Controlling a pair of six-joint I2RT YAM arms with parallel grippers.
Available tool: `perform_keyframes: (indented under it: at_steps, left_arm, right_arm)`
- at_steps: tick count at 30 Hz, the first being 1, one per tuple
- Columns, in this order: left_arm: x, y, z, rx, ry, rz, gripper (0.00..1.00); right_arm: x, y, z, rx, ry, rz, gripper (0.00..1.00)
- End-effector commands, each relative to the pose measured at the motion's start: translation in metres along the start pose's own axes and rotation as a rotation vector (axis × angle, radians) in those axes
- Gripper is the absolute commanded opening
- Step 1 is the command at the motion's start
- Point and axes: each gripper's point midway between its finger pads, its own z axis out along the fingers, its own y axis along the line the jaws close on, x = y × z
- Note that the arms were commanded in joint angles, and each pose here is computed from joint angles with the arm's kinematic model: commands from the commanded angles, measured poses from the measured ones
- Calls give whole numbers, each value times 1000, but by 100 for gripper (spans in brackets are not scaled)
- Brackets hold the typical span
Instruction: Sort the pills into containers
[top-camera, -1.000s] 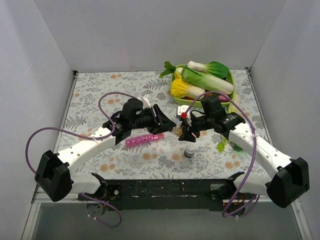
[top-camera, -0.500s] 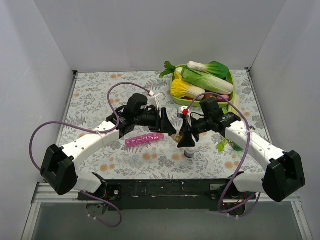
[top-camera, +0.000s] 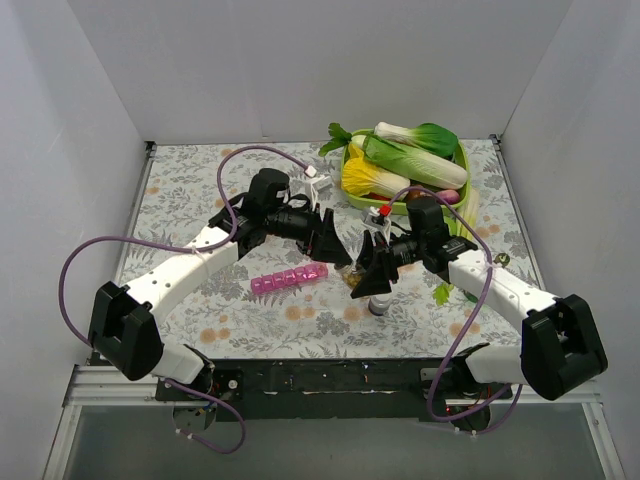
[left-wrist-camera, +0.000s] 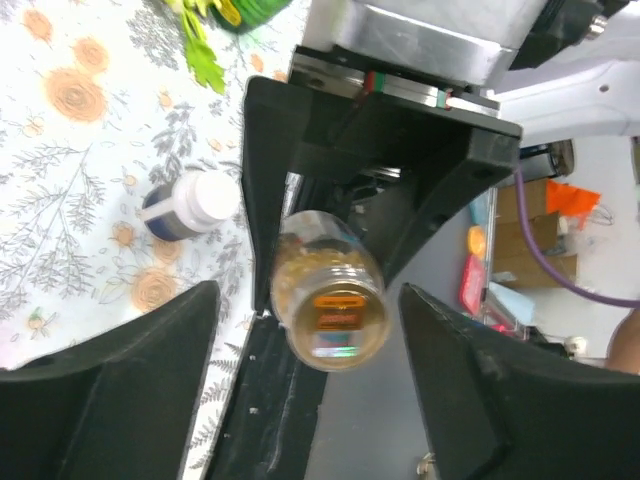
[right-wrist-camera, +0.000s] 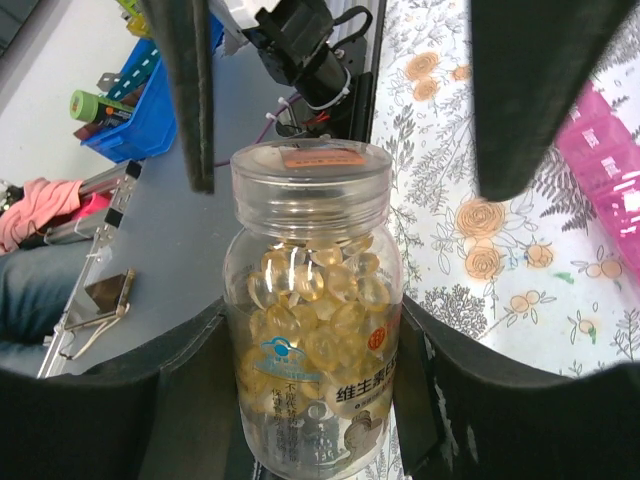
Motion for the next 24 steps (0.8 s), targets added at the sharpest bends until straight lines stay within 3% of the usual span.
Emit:
perform_keyframes:
  at_steps: [1,7,11,16,21,24]
  left_arm:
    - [-36,-29,-24,45,-130,66,90]
    - [-42,-40,-43,16,-186,79,97]
    - [-43,-28,-58,-93,-271,4,98]
    - [-32,0,-73,-234,-433,-283,98]
    - [-28,-4,-60,-102,-456,-584,98]
    - [-35,-3,-57,-78,-485,-669,98]
  right_arm:
    - [-20,19,-2,-68,-29,-149,1]
    - [-18,14,-3,-28,-17,-176,1]
    - [-18,5,-7,50,23,-240,1]
    - [-31,-29,-29,326,144,-422,1]
    - [-45,-54,-48,602,277,-648,1]
    - [-49,-56,-49,666,328,-697,1]
